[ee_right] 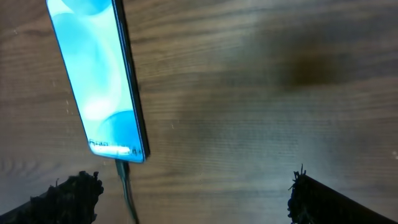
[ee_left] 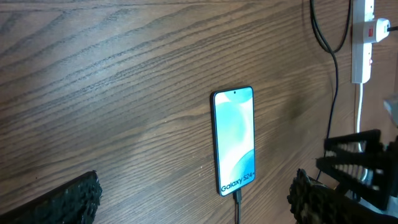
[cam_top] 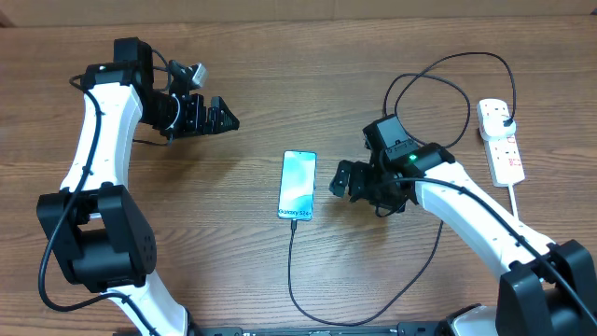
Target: Plug charger to phone and switch on socket
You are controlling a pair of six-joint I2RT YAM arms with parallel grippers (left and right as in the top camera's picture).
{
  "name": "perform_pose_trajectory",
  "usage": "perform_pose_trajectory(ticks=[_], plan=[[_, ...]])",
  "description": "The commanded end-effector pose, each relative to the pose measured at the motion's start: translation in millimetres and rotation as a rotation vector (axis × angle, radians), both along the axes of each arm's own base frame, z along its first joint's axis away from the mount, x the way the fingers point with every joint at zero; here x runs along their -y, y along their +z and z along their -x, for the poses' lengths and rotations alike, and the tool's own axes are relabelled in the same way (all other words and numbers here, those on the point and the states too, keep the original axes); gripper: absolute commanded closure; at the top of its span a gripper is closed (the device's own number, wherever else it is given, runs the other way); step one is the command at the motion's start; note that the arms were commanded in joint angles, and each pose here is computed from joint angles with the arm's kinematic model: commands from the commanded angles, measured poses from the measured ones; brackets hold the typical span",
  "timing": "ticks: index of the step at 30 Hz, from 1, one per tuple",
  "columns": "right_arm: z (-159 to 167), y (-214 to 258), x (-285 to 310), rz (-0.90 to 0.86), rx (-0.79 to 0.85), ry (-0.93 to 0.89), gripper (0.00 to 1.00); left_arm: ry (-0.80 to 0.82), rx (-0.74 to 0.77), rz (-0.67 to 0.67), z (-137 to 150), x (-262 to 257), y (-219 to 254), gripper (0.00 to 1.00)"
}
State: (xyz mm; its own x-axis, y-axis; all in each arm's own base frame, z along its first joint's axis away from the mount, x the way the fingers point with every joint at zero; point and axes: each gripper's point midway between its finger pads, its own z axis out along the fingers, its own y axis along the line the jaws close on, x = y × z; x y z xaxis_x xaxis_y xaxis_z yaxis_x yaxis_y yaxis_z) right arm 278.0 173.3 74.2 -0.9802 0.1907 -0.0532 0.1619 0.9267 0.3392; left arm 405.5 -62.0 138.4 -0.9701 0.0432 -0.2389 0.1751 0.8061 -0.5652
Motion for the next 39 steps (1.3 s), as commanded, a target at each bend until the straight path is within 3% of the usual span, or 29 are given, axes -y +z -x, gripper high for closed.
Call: perform_pose_trajectory(ticks=[1,5,13,22,29,39], plan=[[-21,51,-8,-0.04,0.095,0.033,0.0,-0.004,0.019,-0.004,0,3,8,0.0],[-30,103,-4,-0.026,0.144,0.079,0.0,-0.004,0.019,-0.005,0,3,8,0.0],[-58,178,64,0.148,0.277,-0.097,0.0,-0.004,0.019,-0.004,0,3,8,0.0],[-72,160,172,0.287,0.204,-0.384,0.0,-0.004,0.019,-0.005,0,3,8,0.0],[-55,133,221,0.293,0.081,-0.638,0.0,-0.004,0.019,-0.005,0,3,8,0.0],[-51,99,228,0.311,0.042,-0.661,0.0,-0.004,0.019,-0.005,0,3,8,0.0]])
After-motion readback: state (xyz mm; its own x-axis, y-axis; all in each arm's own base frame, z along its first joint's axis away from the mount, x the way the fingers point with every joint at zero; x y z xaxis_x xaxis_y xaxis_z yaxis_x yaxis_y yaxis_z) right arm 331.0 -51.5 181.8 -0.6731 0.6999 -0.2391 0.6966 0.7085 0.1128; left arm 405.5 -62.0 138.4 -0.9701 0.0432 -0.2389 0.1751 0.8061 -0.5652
